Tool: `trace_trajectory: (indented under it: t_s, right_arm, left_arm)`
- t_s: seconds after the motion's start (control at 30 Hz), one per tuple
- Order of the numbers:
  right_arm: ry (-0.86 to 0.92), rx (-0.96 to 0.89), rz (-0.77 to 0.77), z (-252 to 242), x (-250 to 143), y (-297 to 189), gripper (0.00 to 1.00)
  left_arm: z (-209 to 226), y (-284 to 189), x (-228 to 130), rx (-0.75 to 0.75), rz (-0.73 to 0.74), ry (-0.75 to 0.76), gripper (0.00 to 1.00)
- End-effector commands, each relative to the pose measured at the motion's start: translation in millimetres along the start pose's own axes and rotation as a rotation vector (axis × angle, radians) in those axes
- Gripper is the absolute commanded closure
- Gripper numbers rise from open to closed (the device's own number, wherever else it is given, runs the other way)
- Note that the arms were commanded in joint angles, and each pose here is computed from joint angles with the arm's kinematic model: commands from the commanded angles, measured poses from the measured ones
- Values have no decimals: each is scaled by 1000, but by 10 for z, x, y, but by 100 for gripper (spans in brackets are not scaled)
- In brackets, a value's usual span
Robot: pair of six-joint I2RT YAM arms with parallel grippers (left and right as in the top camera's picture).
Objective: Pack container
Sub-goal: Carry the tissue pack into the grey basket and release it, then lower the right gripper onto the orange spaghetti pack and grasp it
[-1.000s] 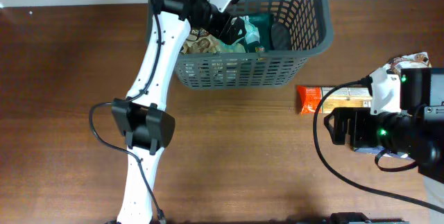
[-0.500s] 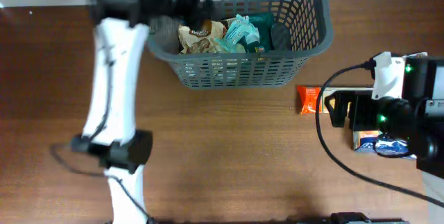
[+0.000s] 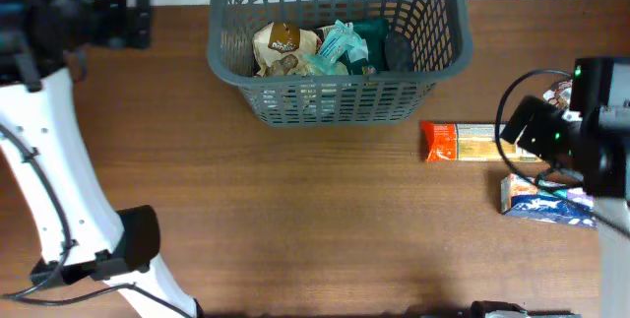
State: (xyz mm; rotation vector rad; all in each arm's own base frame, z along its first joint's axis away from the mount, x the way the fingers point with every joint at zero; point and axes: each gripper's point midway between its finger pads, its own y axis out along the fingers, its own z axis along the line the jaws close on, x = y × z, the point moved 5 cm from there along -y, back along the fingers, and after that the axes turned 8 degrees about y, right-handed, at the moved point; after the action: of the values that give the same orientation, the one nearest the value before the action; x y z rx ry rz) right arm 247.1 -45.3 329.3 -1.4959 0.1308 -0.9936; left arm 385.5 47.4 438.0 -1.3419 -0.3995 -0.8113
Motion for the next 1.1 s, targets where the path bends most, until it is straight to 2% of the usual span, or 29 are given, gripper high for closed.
trace_trajectory:
  t_s: [0.0, 0.27, 0.47, 0.77, 1.07]
  right_arm:
    - [93, -54, 47, -11, 92, 230, 1]
    - [483, -196, 230, 137, 53, 984, 1]
    - [713, -233, 377, 353, -44, 1583, 1]
    - [813, -264, 456, 352, -62, 2118, 1]
    - [880, -348, 499, -136, -37, 2301, 1]
  left_arm:
    - [221, 22, -157, 39, 51, -89, 1]
    - [326, 6, -220, 58, 63, -112, 1]
    - [326, 6, -220, 58, 63, -112, 1]
    - [326, 6, -220, 58, 63, -112, 1]
    - [326, 6, -220, 58, 63, -112, 1]
